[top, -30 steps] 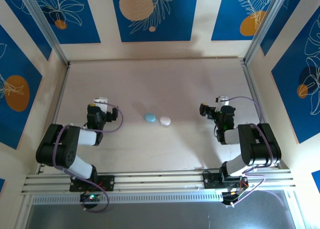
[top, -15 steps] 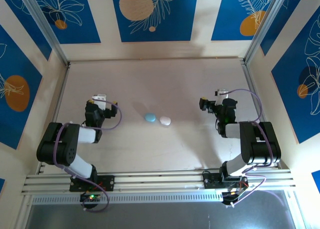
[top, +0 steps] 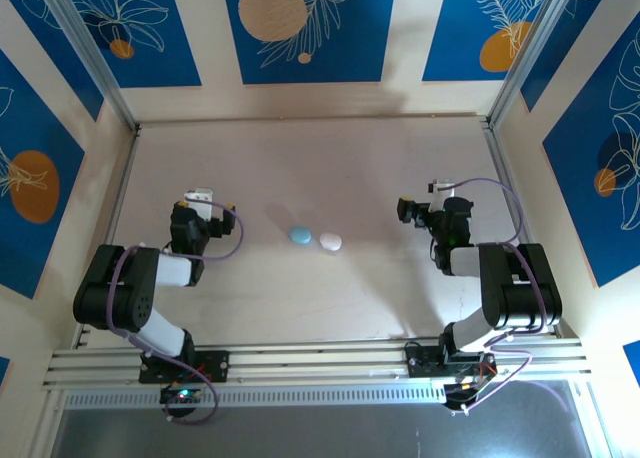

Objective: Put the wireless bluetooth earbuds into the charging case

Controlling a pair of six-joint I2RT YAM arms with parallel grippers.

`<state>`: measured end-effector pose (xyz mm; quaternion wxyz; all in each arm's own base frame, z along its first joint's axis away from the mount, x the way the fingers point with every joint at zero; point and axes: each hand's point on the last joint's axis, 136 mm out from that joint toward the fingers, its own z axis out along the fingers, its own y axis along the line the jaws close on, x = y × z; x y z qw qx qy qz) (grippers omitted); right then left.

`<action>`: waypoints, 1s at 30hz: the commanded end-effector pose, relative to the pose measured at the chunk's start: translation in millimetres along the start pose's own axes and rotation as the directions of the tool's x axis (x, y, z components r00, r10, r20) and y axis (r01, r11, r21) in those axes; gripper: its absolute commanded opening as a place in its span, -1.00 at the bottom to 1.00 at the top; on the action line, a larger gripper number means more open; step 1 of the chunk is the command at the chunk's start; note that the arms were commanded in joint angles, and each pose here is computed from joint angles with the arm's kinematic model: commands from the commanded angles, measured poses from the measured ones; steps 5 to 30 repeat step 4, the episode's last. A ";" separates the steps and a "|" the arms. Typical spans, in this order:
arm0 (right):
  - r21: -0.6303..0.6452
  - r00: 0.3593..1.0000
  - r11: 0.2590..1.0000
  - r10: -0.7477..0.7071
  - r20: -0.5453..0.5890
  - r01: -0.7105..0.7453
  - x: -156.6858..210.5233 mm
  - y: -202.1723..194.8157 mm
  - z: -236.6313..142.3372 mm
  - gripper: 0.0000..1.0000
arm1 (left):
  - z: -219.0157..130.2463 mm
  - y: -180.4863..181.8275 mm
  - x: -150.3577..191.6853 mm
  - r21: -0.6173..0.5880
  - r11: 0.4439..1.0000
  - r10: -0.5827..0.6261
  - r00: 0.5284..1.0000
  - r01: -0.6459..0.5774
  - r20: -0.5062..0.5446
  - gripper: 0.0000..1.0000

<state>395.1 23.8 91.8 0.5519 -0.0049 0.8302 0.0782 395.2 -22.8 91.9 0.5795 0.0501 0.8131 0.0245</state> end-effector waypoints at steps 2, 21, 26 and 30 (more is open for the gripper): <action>-0.023 1.000 1.000 -0.006 0.002 0.006 -2.3 4.4 2.0 0.98 | 1.2 0.3 -0.2 0.012 1.000 -0.013 1.000 0.013 0.000 0.99; -0.022 1.000 1.000 -0.005 0.002 0.005 -1.8 3.9 1.4 0.99 | 1.2 0.2 -0.3 0.012 1.000 -0.013 1.000 0.013 0.000 0.99; -0.022 1.000 1.000 -0.005 0.002 0.005 -1.8 3.9 1.4 0.99 | 1.2 0.2 -0.3 0.012 1.000 -0.013 1.000 0.013 0.000 0.99; -0.022 1.000 1.000 -0.005 0.002 0.005 -1.8 3.9 1.4 0.99 | 1.2 0.2 -0.3 0.012 1.000 -0.013 1.000 0.013 0.000 0.99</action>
